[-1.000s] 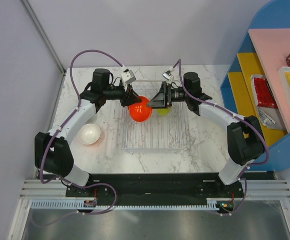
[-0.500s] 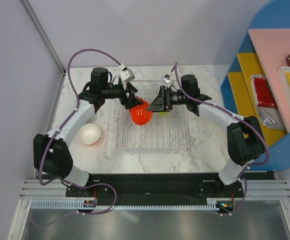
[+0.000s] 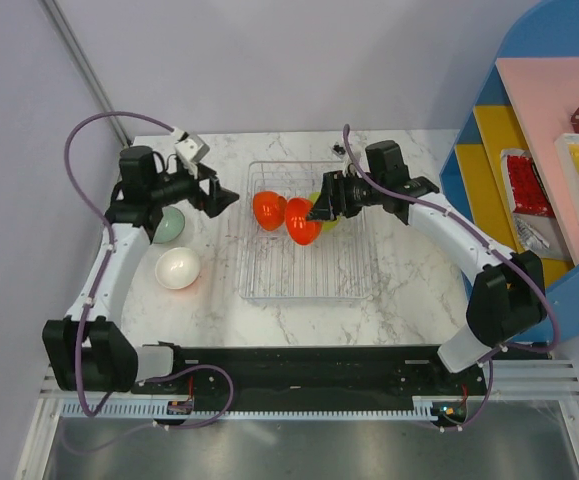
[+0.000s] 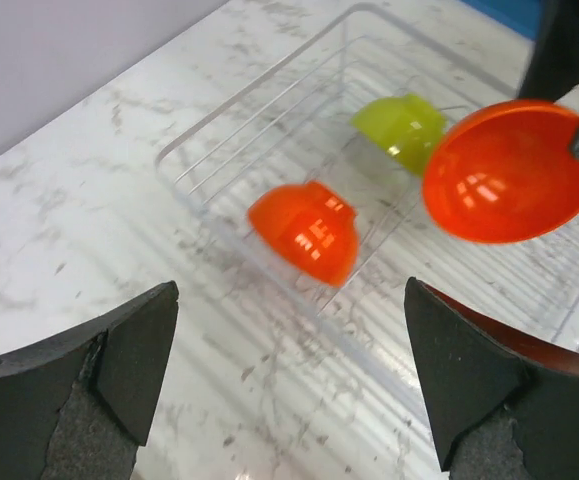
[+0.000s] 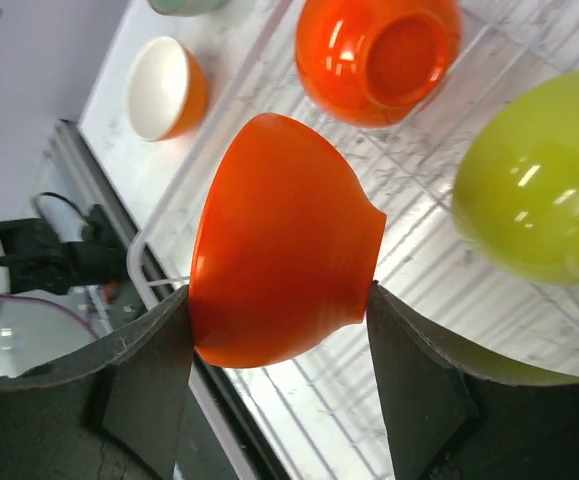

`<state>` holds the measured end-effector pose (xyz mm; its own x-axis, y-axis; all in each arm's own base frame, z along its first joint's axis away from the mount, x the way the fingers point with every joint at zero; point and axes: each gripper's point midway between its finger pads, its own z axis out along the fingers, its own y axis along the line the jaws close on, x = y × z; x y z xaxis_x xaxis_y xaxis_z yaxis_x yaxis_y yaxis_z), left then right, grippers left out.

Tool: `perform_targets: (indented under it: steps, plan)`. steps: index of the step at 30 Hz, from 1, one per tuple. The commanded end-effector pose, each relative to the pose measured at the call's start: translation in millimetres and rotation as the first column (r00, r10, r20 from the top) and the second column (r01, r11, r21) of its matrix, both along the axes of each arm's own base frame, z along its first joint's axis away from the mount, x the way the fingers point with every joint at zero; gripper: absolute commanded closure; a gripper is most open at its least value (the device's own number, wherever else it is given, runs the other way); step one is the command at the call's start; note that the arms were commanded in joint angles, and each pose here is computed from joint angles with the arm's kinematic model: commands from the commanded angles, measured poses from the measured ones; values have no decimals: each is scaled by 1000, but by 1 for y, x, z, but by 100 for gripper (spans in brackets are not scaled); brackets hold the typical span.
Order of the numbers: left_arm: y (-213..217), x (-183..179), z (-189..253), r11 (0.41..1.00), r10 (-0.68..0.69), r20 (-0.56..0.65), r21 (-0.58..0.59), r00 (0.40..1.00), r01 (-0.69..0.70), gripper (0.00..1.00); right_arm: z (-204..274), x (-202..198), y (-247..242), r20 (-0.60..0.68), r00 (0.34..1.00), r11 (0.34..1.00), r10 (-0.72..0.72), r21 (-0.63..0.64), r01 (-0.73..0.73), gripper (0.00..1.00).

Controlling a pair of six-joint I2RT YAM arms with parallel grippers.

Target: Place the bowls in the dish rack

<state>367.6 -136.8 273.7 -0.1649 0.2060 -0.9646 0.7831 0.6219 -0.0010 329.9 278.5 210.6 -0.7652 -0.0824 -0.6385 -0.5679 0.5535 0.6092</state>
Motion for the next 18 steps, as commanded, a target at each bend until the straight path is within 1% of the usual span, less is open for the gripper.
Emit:
perform_targets:
  steps: [1,2,3,4,5,7,9,10,12,13,16,18]
  plan:
    - [59,-11,-2,980,199,-10,2,980,-199,0,-5,-4,-29,145,989,974,35,-226,-1,100]
    - [68,-15,-13,973,229,-32,18,973,-229,0,-9,-5,-31,158,987,968,34,-250,6,100]
    - [77,-16,-18,963,268,-37,33,963,-267,0,-14,-1,-39,183,983,953,8,-299,48,100]
    - [90,-20,-16,949,312,-18,45,950,-311,0,-19,-4,-43,192,981,944,10,-325,54,100]
    - [97,-24,-25,940,339,-37,53,940,-337,0,-20,-8,-41,204,979,938,21,-343,51,100]
    - [113,-28,-31,914,404,-38,67,914,-401,0,-26,-8,-50,242,970,910,23,-407,80,100]
    - [122,-36,-38,894,445,-39,79,894,-442,0,-30,-13,-49,266,963,893,55,-444,72,100]
    - [131,-37,-41,876,478,-40,86,877,-474,0,-33,-13,-55,280,959,875,45,-473,98,100]
    - [138,-43,-43,860,507,-37,82,861,-503,0,-35,-17,-52,307,948,857,82,-507,89,100]
    - [145,-45,-46,845,533,-44,77,845,-529,0,-39,-15,-57,326,942,829,79,-546,119,100]
    - [161,-47,-40,811,584,-22,52,811,-582,0,-43,-17,-54,364,923,791,125,-599,129,100]
    - [170,-49,-40,794,608,-16,45,794,-607,0,-46,-13,-59,392,911,751,131,-639,167,100]
